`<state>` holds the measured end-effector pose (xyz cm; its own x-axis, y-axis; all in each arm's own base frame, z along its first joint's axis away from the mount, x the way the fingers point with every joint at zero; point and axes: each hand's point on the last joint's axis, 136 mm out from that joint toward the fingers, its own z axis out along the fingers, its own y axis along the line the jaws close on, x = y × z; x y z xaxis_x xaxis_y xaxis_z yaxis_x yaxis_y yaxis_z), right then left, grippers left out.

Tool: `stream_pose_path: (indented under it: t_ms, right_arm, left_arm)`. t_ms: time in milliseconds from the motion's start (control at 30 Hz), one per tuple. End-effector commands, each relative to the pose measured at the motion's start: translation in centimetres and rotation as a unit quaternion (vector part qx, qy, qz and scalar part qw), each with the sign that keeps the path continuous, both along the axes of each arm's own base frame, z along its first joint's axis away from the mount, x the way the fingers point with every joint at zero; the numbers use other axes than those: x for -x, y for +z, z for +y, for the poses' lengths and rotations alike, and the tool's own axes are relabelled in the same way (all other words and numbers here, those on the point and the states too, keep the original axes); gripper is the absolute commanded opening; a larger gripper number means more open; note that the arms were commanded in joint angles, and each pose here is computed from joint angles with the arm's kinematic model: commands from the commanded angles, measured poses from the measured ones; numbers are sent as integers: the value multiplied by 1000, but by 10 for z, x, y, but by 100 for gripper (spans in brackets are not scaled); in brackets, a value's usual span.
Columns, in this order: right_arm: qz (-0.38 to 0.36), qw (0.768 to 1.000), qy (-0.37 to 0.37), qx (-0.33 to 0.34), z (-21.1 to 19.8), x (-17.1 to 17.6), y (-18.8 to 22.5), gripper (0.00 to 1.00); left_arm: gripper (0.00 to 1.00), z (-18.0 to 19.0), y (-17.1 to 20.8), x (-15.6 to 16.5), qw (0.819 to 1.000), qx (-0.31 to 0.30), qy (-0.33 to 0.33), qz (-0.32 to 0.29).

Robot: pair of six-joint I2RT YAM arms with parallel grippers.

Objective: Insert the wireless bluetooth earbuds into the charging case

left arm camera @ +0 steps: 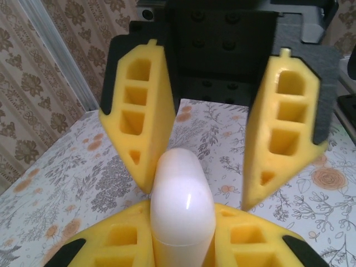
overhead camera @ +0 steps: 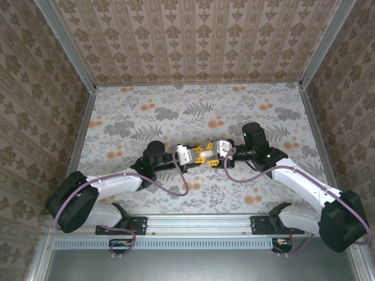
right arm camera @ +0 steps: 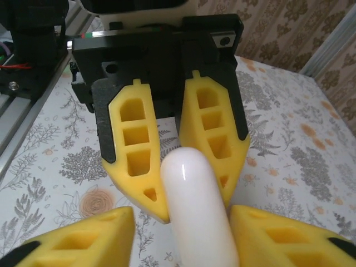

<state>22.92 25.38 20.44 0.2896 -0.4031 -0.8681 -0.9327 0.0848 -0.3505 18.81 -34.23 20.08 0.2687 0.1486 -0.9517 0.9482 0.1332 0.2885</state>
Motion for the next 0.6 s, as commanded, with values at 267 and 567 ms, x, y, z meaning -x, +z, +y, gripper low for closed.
stream_pose_path:
  t_ms: [267, 567]
  right_arm:
    - [-14, 997, -66, -43, -28, 20, -1, 50]
    - [-4, 999, -46, -25, -31, 16, -6, 51]
  left_arm:
    - [11, 2, 23, 1, 999, 27, -6, -29]
    - [11, -1, 26, 8, 999, 33, -28, -24]
